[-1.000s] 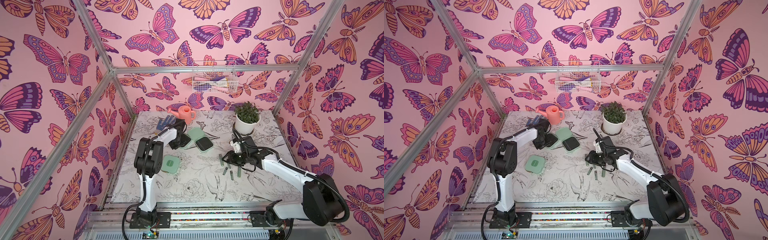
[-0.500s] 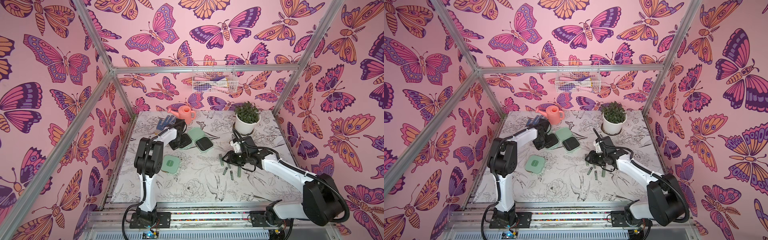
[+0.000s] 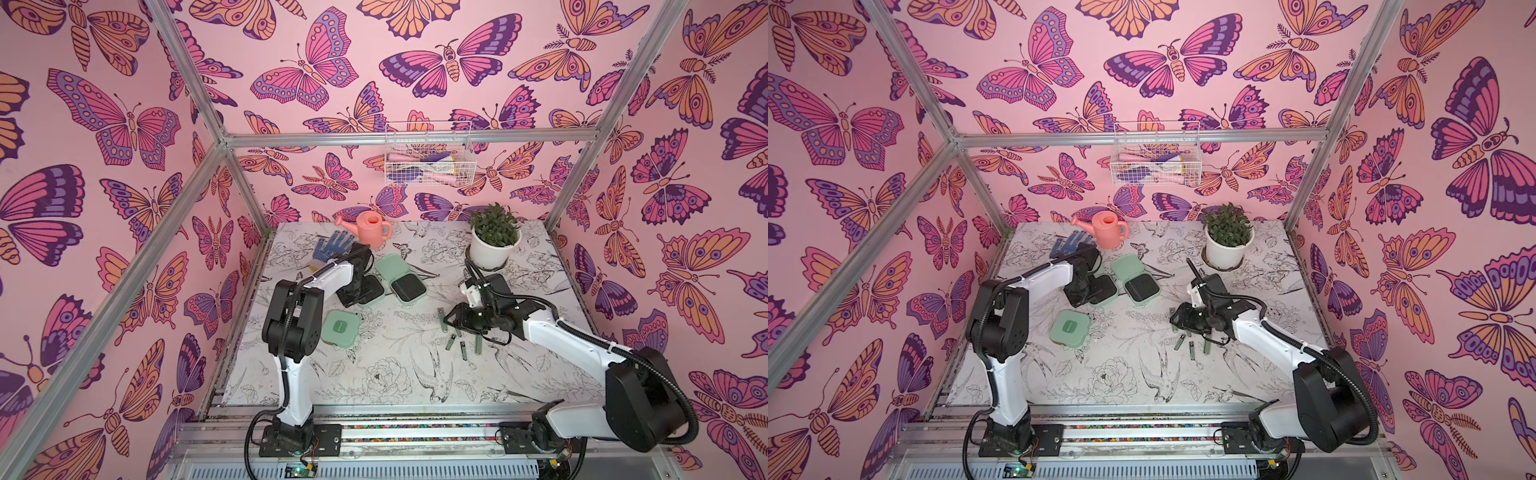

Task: Organize nail clipper sets
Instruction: Pick up the storage box at the center of the board, then place the storage box at the center of the board.

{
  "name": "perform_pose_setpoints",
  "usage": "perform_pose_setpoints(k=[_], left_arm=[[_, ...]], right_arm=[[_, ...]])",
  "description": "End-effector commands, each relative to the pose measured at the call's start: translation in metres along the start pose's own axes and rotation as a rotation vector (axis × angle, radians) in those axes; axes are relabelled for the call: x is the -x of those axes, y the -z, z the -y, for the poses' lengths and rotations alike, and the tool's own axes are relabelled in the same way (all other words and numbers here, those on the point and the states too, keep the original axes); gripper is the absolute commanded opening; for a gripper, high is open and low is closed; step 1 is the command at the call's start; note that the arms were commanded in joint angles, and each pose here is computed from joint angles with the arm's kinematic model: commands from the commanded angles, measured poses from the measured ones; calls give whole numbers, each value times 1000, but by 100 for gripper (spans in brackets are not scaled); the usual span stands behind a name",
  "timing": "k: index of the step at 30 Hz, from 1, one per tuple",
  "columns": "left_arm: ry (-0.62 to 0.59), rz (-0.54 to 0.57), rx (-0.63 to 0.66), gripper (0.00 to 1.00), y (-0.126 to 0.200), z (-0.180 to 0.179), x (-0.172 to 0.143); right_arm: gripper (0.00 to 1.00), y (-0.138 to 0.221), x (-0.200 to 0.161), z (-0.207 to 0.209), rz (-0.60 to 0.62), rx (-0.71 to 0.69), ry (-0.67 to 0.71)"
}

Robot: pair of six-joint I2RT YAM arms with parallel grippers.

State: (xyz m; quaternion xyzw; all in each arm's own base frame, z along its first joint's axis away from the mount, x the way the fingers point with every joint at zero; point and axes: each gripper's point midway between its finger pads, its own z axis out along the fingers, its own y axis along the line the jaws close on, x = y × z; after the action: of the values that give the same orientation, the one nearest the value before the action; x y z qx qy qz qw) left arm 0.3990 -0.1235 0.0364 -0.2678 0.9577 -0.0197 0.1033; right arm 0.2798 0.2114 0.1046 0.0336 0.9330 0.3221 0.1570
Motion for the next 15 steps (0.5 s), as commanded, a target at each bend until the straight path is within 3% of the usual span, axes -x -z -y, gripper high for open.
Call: perform_pose_setpoints(k=[1,8,15], left_arm=[[2,-45,32,0,26,-12,-27],[-74,-71,19,0,44,-10,-85],[-127,-62,87,0,40,-15,-151]], right_arm=[[41,0,0,-1,1,16,-11],[41,11,-5,0,17,13,6],[41,26,-21,4,36,25,12]])
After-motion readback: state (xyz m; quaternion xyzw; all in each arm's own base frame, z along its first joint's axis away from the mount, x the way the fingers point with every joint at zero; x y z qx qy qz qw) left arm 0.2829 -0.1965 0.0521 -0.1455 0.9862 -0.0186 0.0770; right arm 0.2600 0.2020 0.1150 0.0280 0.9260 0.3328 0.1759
